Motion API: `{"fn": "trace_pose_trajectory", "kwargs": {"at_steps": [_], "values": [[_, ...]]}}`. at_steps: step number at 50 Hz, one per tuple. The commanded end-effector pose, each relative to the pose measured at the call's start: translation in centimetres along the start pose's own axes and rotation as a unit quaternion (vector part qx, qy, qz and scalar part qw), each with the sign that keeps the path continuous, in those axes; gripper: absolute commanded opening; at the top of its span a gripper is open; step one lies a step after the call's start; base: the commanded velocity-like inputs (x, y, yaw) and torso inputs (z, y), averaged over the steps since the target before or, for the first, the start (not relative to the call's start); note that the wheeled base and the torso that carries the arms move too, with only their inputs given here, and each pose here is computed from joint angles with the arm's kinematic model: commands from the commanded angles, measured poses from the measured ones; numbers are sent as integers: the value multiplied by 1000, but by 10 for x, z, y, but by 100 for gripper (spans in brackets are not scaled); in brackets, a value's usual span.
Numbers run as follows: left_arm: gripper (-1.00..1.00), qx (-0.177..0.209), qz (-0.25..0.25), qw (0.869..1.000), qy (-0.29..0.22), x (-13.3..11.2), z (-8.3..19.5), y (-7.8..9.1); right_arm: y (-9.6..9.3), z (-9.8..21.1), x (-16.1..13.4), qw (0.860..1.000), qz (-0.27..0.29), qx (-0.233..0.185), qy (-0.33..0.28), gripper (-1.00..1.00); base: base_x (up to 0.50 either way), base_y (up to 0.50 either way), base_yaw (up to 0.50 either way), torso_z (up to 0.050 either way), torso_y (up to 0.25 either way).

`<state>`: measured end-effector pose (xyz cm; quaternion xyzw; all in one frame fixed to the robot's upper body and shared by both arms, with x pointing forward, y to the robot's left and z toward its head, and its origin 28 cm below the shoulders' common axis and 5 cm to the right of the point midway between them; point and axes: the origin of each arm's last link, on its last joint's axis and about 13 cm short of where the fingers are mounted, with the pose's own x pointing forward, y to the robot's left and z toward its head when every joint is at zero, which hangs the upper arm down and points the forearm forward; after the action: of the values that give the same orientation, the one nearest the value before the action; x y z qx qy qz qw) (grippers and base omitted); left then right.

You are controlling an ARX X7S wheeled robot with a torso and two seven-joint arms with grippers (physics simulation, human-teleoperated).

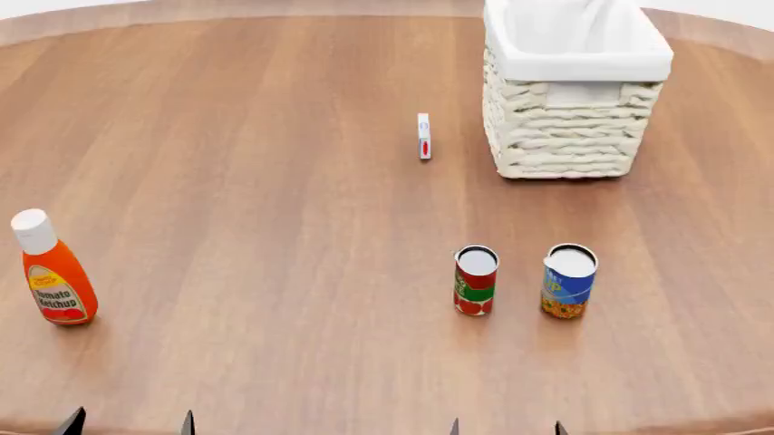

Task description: Pick up the cream cheese box, and put it in the basket.

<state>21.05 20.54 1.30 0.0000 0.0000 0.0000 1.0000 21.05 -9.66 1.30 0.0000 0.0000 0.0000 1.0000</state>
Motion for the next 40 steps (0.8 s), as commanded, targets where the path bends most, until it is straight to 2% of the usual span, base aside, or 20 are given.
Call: {"fn": "trace_pose_trajectory", "kwargs": {"at_steps": [1, 11, 15, 20, 22, 24, 29, 40], "values": [[100, 0, 0, 1000, 0, 0, 0, 0, 1, 0, 0, 1000, 0, 0, 0, 100, 0, 0, 0, 0, 0], [100, -4, 13, 1000, -13, -2, 9, 1, -2, 3, 0, 1000, -5, 9, -6, 100, 0, 0, 0, 0, 0], [100, 1, 8, 1000, -22, -2, 15, 0, -3, 14, -1, 1000, -2, 7, -20, 100, 0, 0, 0, 0, 0], [100, -28, 19, 997, -75, -9, 41, 2, -2, 40, -10, 998, 3, -4, -62, 100, 0, 0, 0, 0, 0], [100, -24, 19, 995, -90, -13, 50, 2, -1, 50, -13, 997, 6, -7, -74, 100, 0, 0, 0, 0, 0], [100, -29, 18, 994, -106, -18, 63, 2, 1, 64, -19, 995, 7, -26, -97, 100, 0, 0, 0, 0, 0], [100, -33, 13, 989, -140, -29, 87, 2, 3, 91, -31, 991, 17, -21, -134, 100, 0, 0, 0, 0, 0], [100, -29, 9, 981, -192, -48, 116, 2, 5, 114, -45, 984, 26, -16, -173, 100, 0, 0, 0, 0, 0]]}}
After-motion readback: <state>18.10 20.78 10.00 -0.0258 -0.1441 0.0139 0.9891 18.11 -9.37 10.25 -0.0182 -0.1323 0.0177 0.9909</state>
